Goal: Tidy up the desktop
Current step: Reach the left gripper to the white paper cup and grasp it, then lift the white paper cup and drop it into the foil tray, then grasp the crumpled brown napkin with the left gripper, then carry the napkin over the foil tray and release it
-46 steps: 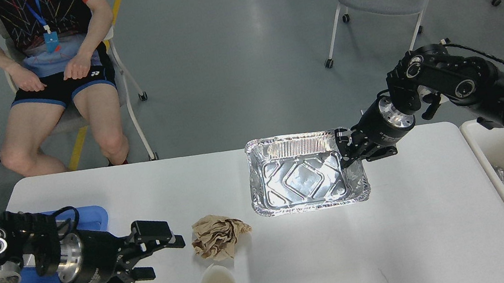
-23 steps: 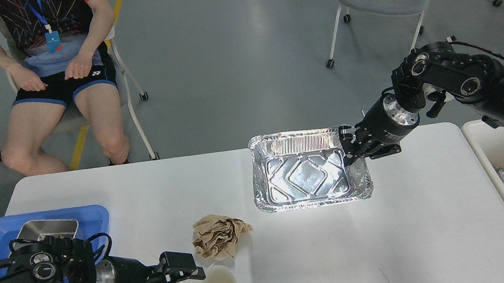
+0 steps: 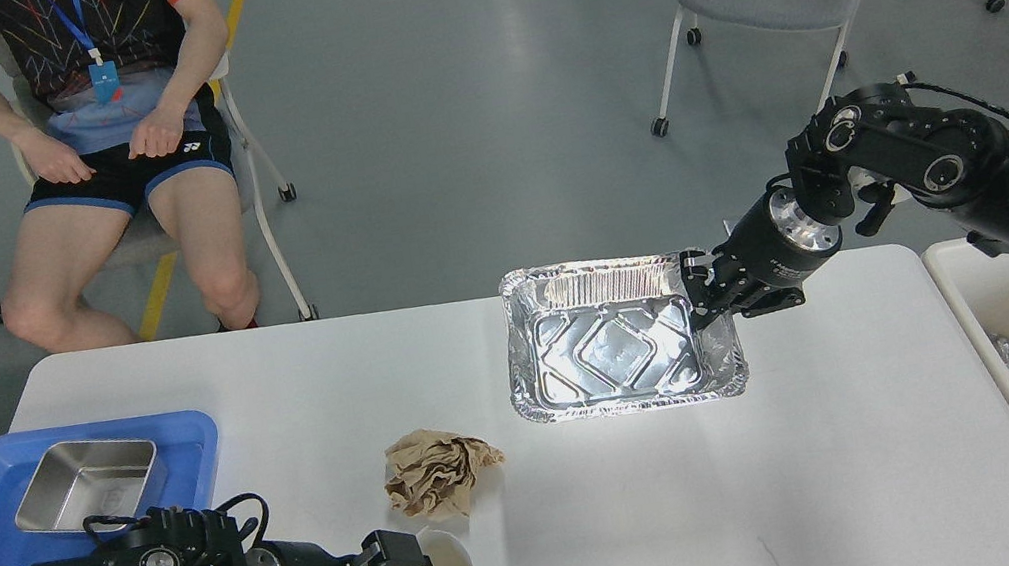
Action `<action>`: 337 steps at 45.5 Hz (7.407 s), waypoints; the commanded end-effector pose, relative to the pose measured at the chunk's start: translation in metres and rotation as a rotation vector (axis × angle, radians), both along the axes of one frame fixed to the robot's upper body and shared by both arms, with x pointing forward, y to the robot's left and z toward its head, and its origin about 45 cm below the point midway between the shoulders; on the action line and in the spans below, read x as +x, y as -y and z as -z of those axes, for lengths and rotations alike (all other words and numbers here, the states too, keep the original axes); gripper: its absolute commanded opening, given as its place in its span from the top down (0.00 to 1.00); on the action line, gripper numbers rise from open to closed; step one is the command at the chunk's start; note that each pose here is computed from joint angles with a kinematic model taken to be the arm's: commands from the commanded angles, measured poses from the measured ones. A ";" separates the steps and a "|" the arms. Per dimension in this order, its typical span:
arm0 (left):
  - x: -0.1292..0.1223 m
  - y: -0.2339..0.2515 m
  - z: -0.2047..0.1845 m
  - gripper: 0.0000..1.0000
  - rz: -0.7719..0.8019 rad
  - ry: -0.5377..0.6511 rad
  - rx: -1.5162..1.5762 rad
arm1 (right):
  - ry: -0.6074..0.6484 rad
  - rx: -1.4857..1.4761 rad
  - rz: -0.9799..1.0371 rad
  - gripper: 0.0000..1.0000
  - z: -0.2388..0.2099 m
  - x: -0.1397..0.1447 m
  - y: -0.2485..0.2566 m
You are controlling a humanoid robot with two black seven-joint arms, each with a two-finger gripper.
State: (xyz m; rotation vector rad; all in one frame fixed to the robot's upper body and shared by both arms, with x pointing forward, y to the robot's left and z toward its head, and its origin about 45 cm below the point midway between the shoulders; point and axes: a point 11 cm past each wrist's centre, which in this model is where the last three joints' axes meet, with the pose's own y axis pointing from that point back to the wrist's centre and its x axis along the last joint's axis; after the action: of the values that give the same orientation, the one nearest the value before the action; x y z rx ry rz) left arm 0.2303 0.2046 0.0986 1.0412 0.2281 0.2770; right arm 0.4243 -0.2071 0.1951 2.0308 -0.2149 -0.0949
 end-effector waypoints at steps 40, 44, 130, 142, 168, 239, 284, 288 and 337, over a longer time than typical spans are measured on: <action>0.052 -0.060 -0.137 1.00 0.111 0.219 -0.019 | 0.000 0.003 0.010 1.00 0.007 -0.002 -0.003; 0.071 -0.065 -0.187 1.00 0.138 0.324 -0.067 | 0.002 0.003 0.010 1.00 0.007 -0.002 -0.003; 0.134 0.051 -0.168 0.05 0.115 0.483 -0.241 | 0.023 0.028 -0.021 1.00 0.005 -0.009 -0.022; 0.096 -0.082 -0.168 0.05 0.018 0.449 -0.002 | 0.022 0.035 -0.019 1.00 0.005 -0.009 -0.024; 0.086 -0.088 -0.105 0.06 -0.089 0.345 0.031 | 0.025 0.040 -0.029 1.00 0.006 -0.010 -0.032; 0.086 0.058 0.055 1.00 -0.195 0.095 0.032 | 0.019 0.038 -0.002 1.00 0.018 -0.017 -0.025; 0.094 -0.106 -0.285 1.00 0.066 0.531 -0.112 | 0.014 0.031 0.002 1.00 0.021 -0.018 -0.021; 0.093 -0.105 -0.295 1.00 0.083 0.553 -0.125 | 0.014 0.033 0.002 1.00 0.021 -0.018 -0.022; 0.129 0.121 -0.133 0.91 0.246 0.351 -0.302 | 0.027 0.031 0.017 1.00 0.016 -0.022 -0.008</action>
State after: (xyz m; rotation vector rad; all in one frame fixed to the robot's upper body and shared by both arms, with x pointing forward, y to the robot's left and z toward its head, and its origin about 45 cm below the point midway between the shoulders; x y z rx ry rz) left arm 0.3627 0.0821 0.2393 0.6941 -0.1900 0.1897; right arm 0.4025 -0.2009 0.1794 2.0615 -0.2498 -0.0838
